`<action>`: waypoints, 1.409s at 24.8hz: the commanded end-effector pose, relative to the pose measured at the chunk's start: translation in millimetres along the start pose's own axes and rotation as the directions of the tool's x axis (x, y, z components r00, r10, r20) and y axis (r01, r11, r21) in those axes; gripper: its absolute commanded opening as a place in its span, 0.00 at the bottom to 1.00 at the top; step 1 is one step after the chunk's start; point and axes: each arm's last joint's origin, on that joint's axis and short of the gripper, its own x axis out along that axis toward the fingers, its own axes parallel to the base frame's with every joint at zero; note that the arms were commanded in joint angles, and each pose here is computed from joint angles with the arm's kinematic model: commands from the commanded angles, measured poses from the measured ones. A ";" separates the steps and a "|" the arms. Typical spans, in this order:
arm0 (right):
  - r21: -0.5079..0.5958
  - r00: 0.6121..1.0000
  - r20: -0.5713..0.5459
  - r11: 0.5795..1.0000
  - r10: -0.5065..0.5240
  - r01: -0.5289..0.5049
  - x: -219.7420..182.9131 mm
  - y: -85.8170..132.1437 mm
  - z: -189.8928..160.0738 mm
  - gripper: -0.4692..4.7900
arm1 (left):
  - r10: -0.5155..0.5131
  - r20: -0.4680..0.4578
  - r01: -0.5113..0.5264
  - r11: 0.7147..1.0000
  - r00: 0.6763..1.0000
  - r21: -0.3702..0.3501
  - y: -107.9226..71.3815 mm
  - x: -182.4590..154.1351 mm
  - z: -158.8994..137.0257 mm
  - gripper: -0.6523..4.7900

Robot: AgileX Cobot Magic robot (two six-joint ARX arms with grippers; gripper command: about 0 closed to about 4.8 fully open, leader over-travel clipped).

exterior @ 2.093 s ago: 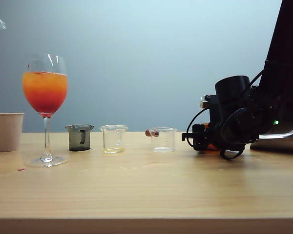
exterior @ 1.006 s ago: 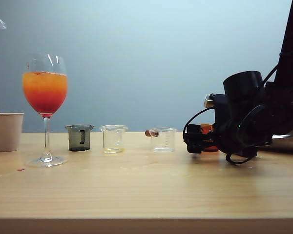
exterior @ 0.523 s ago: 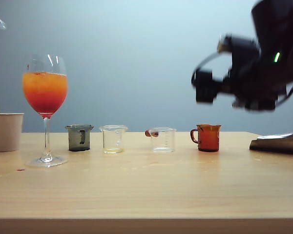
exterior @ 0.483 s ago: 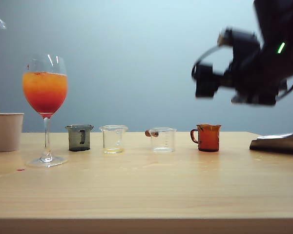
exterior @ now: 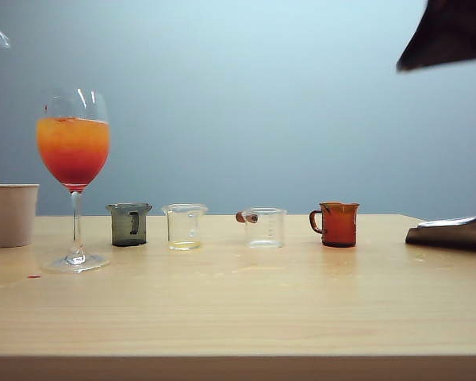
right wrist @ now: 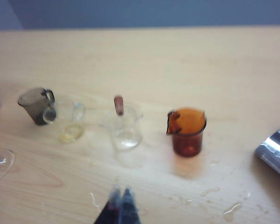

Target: Pick up the fourth measuring cup from the left, pour the grenadine inside into the goblet, and finally put the measuring cup back in its original place.

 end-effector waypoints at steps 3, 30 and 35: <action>0.009 1.000 0.012 1.000 0.002 -0.002 -41.8 -1.4 3.7 0.08 | 0.005 0.014 -0.005 1.000 1.000 -0.003 0.6 -1.3 1.6 0.11; -0.018 0.986 0.054 0.987 -0.160 0.161 -62.5 -33.2 -120.0 0.19 | 0.252 0.451 -0.189 0.965 0.856 -0.179 22.7 -136.1 -57.9 0.11; -0.025 0.981 0.009 0.980 -0.196 0.196 -62.6 -34.7 -124.8 0.21 | 0.288 0.426 -0.224 0.955 0.858 -0.194 19.8 -137.0 -79.3 0.11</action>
